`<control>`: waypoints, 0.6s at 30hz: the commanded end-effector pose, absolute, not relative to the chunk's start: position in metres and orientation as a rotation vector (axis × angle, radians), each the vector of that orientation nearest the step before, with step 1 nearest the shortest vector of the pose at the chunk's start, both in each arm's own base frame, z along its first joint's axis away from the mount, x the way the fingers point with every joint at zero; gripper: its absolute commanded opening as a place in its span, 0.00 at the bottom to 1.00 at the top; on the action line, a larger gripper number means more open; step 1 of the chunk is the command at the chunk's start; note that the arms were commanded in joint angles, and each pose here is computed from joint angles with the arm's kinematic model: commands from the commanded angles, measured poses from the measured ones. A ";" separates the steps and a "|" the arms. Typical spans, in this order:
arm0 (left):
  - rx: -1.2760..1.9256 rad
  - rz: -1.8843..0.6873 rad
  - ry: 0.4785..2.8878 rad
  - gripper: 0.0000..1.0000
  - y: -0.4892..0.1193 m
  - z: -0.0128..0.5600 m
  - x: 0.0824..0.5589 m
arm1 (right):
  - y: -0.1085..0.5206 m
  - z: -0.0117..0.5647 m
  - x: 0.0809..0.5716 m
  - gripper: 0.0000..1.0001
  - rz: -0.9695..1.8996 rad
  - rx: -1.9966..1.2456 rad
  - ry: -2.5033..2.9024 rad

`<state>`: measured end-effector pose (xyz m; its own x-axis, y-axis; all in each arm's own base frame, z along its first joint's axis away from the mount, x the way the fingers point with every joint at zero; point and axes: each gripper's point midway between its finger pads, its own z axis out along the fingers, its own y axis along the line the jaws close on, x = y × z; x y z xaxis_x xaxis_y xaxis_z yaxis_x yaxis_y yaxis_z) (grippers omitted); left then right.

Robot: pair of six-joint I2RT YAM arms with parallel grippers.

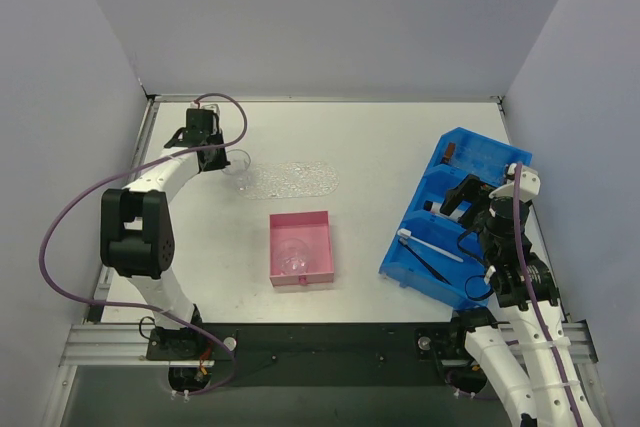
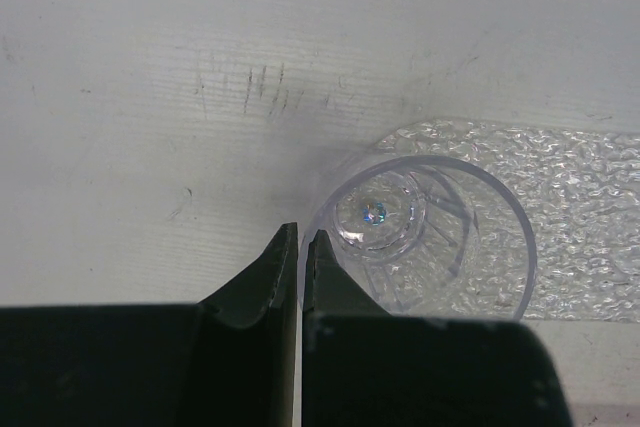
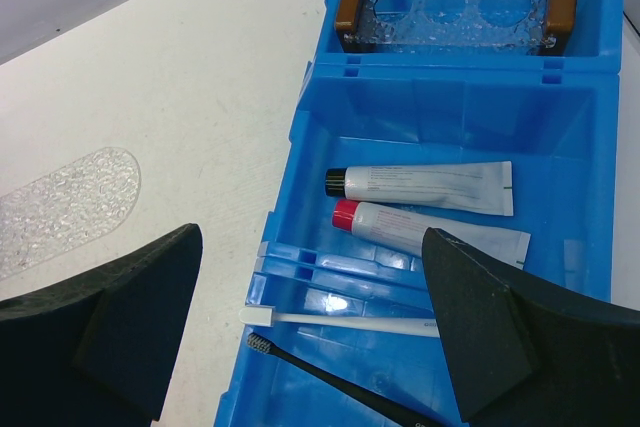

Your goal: Prepare toiletry sets of a toothbrush and toothpaste on the tray

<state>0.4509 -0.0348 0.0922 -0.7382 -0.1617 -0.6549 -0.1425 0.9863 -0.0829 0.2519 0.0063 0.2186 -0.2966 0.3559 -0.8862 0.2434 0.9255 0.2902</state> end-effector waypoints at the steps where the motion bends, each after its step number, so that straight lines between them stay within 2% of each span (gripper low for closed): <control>1: -0.215 -0.069 2.363 0.00 -0.038 0.108 0.466 | 0.007 0.219 0.252 0.86 0.120 0.441 1.893; 14: -0.212 -0.082 2.372 0.00 -0.039 0.107 0.467 | 0.006 0.218 0.252 0.87 0.114 0.441 1.897; 18: -0.211 -0.080 2.374 0.06 -0.040 0.108 0.466 | 0.006 0.217 0.252 0.87 0.112 0.439 1.899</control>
